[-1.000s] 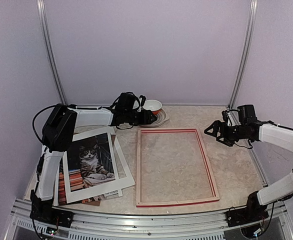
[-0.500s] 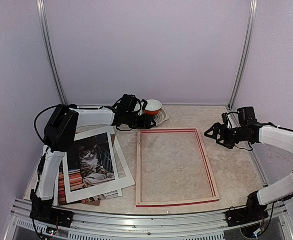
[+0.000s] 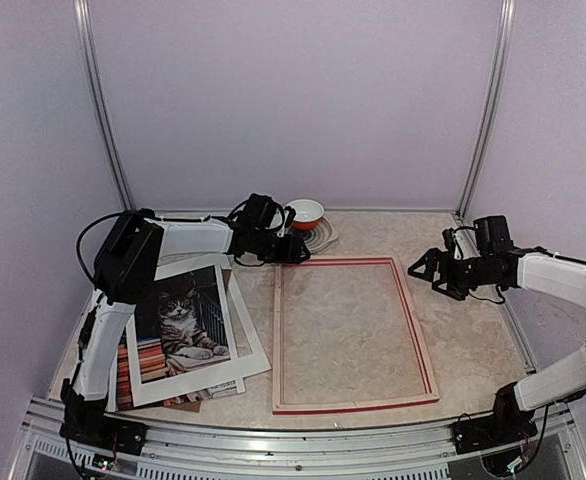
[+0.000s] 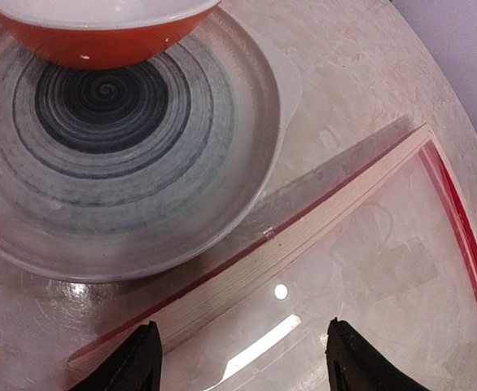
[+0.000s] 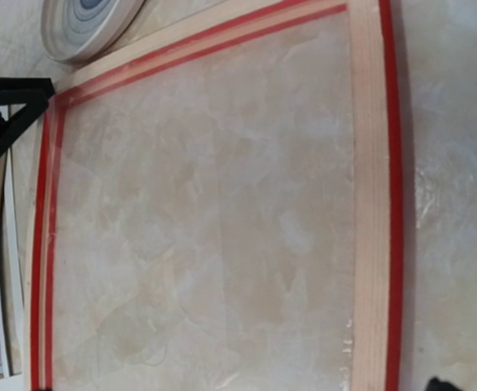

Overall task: Put the photo into the frame
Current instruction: Adjust the frame body at the center of the board.

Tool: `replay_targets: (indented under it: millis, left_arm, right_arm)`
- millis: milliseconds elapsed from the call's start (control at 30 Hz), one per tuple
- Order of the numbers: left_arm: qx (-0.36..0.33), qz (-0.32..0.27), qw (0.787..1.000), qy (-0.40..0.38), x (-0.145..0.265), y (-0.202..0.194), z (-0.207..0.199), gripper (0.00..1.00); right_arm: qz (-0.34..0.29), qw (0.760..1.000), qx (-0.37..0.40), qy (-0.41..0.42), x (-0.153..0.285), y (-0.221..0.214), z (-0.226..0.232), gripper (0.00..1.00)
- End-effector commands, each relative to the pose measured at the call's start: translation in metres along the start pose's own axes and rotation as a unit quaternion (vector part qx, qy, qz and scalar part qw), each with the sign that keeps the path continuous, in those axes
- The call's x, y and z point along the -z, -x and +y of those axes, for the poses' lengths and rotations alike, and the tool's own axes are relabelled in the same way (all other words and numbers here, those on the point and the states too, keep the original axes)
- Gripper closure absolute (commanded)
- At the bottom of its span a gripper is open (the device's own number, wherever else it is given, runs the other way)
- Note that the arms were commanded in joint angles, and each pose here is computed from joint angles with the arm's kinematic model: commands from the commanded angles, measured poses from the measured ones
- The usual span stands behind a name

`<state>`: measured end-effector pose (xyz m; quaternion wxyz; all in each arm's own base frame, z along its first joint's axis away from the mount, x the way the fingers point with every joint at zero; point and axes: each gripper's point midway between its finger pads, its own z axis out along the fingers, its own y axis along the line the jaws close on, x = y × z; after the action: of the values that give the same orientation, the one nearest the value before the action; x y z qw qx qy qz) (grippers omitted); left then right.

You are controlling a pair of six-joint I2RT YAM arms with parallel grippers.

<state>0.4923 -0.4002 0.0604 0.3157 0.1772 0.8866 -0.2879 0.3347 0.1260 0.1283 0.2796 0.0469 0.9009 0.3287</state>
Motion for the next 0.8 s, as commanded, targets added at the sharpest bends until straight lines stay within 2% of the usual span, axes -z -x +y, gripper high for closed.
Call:
replay_targets:
  millis: [0, 167, 633, 767]
  left_arm:
    - [-0.009, -0.004, 1.0, 0.014, -0.005, 0.007, 0.011, 0.31]
    - [-0.005, -0.006, 1.0, 0.015, -0.006, 0.012, 0.017, 0.31]
    - [-0.016, 0.018, 1.0, 0.01, -0.011, -0.007, 0.014, 0.32]
    - [-0.016, 0.007, 1.0, 0.012, -0.005, -0.004, 0.013, 0.32]
  right_arm:
    - [0.002, 1.0, 0.003, 0.006, -0.001, -0.003, 0.003, 0.01]
    - [0.003, 1.0, 0.004, 0.007, -0.003, -0.003, 0.003, 0.01]
    - [0.007, 1.0, 0.004, 0.008, -0.006, -0.001, 0.003, 0.01]
    - [0.01, 1.0, 0.003, 0.008, -0.008, -0.002, 0.003, 0.01]
